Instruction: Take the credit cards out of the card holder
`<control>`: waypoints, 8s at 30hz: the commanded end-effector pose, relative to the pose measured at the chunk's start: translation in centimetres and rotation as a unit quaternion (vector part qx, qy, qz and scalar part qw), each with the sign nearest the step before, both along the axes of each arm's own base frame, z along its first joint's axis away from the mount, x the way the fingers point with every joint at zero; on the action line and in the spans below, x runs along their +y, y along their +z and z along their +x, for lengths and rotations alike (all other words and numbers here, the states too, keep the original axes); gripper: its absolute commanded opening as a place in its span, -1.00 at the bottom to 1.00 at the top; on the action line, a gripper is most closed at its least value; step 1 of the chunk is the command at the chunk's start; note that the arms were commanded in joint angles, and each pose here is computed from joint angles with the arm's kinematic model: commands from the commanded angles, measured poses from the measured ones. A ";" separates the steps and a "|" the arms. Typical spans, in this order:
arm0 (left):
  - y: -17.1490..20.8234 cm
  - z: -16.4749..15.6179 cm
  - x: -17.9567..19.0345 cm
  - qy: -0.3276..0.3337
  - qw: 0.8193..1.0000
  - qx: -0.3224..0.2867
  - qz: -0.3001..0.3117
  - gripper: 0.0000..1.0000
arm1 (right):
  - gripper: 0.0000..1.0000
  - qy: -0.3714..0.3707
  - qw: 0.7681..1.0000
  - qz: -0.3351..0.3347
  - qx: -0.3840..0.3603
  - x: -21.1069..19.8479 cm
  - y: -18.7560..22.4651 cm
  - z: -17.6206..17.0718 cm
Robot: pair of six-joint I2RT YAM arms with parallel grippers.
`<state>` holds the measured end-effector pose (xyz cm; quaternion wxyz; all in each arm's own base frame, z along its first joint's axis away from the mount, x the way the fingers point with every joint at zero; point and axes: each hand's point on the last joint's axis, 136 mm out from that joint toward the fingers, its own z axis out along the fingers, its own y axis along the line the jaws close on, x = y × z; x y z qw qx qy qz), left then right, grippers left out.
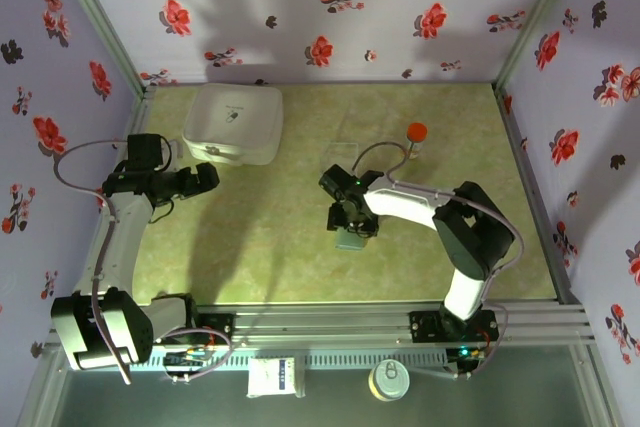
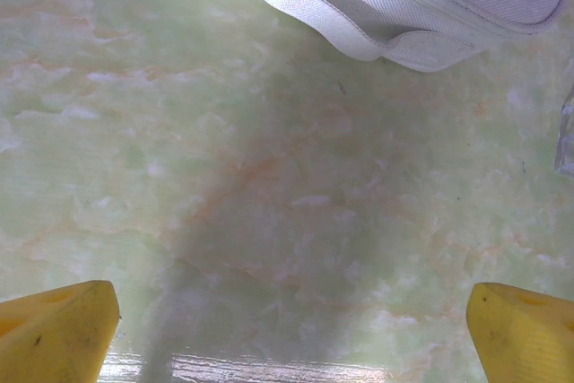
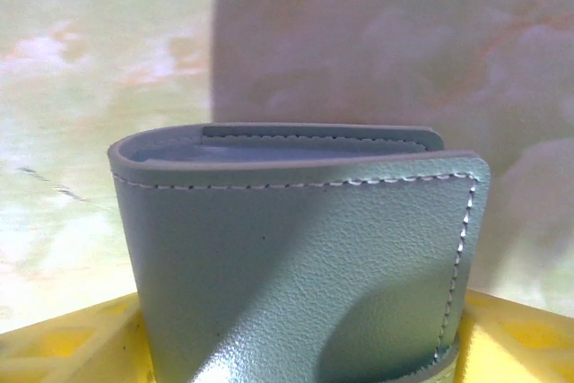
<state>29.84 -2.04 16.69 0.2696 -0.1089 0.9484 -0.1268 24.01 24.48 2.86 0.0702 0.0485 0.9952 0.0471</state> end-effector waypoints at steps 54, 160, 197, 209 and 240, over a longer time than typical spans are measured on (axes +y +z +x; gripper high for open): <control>-8.1 0.8 -19.7 -0.058 0.961 0.042 -0.267 0.02 | 0.13 0.064 0.995 0.058 -0.039 7.2 3.7 2.3; -15.1 -5.0 -23.5 -0.089 0.957 0.176 -0.212 -1.00 | -0.99 0.087 0.995 -0.023 -0.036 2.9 3.0 2.8; -10.4 -3.6 -26.3 -0.111 0.942 0.130 -0.290 -0.88 | -0.61 0.041 0.992 0.118 0.002 5.1 -1.1 2.5; -10.0 -3.4 -26.1 -0.110 0.944 0.122 -0.287 -0.88 | -0.75 0.039 0.991 0.125 0.010 5.3 -1.9 2.4; -8.3 -2.6 -24.8 -0.110 0.957 0.102 -0.248 -0.72 | -0.94 0.079 0.992 0.092 -0.019 2.8 4.3 2.9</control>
